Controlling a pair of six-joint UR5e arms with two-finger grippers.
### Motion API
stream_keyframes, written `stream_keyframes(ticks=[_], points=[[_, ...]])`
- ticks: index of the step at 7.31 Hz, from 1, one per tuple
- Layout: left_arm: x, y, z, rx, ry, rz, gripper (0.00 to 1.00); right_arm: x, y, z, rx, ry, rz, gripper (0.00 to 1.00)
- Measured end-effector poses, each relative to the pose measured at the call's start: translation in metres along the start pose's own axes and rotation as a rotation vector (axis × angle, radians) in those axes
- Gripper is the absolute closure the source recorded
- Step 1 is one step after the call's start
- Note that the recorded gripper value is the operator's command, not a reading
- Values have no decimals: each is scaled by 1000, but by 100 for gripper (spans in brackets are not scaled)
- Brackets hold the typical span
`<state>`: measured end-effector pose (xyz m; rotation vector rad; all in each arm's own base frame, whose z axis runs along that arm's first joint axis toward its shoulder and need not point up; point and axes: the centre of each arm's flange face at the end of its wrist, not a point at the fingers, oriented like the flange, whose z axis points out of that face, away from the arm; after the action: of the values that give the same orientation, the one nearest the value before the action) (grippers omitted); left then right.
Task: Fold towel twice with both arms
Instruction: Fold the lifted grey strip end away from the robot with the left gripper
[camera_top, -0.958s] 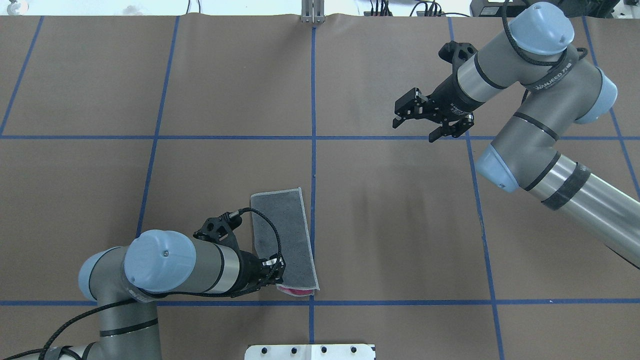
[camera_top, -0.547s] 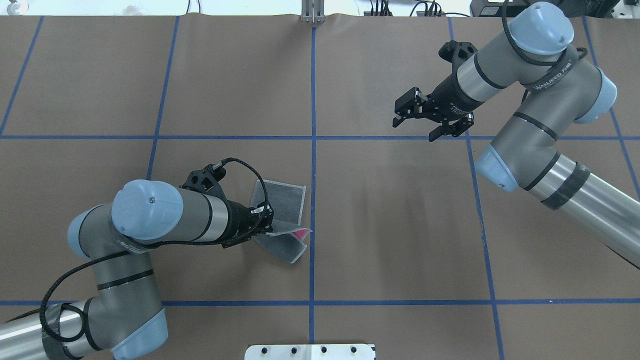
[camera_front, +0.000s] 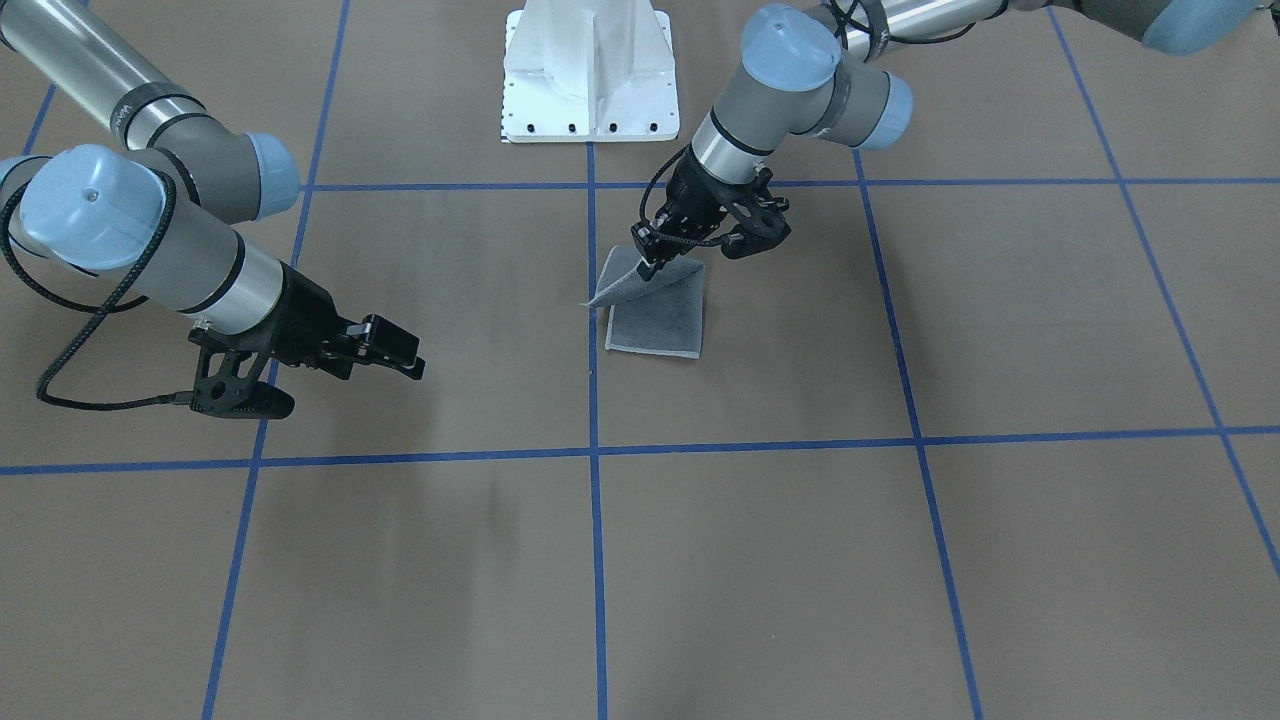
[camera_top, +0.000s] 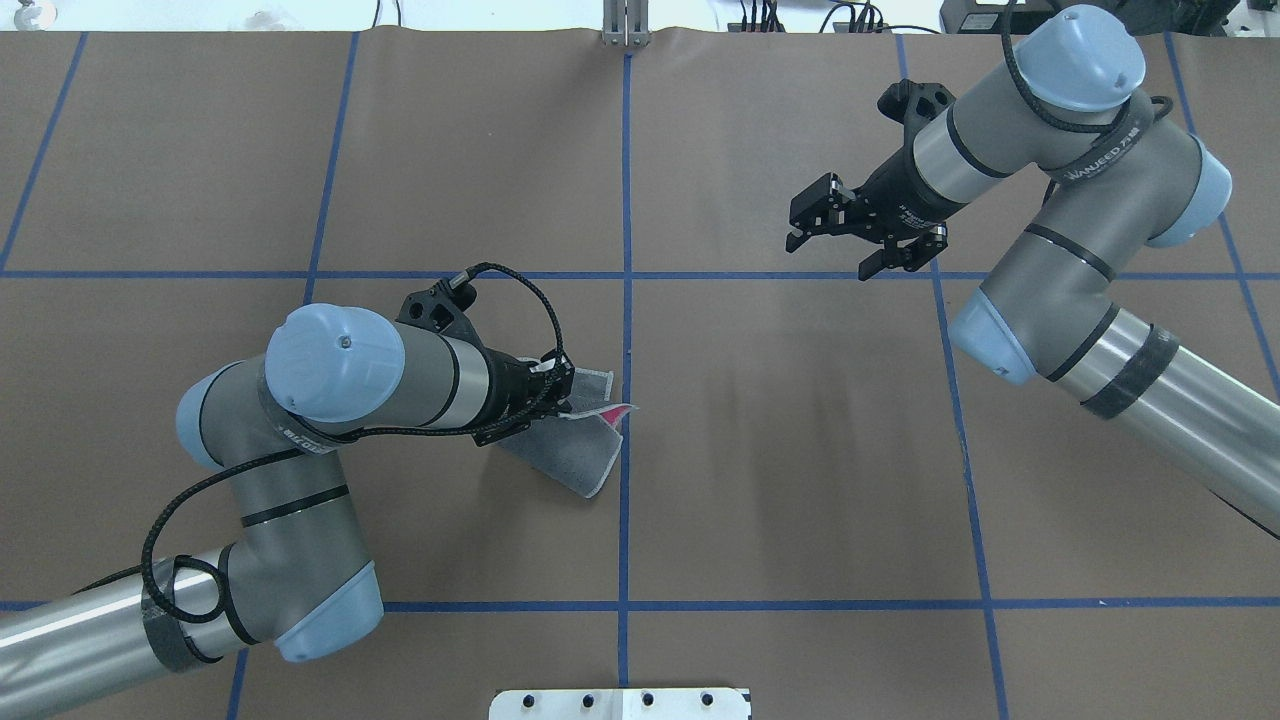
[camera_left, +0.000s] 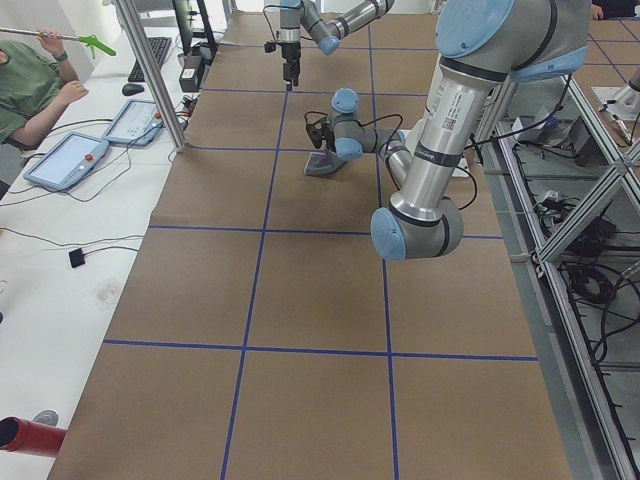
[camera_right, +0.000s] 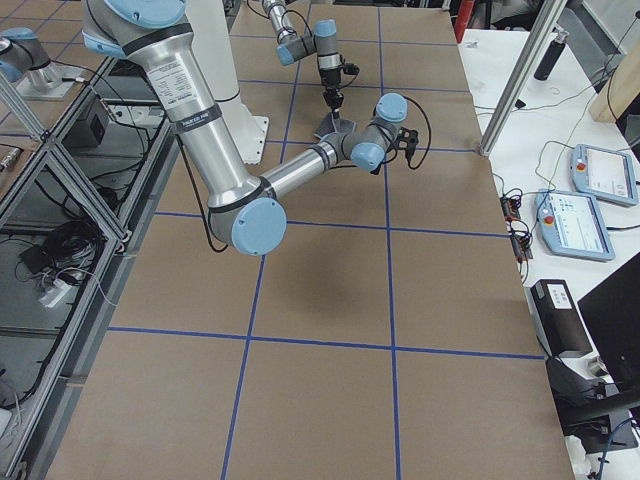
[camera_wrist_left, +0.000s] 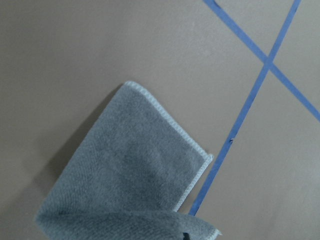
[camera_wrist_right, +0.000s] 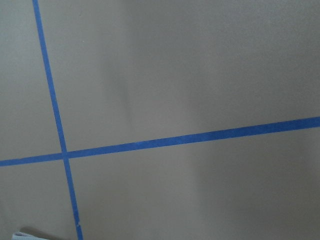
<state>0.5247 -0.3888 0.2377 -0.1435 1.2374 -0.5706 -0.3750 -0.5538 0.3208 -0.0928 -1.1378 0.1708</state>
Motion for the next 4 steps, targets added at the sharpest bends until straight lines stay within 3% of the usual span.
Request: stream_keyframes(ticks=[4], points=[[2, -18, -4, 23, 9, -31, 100, 0, -1, 2, 5, 4, 2, 0]])
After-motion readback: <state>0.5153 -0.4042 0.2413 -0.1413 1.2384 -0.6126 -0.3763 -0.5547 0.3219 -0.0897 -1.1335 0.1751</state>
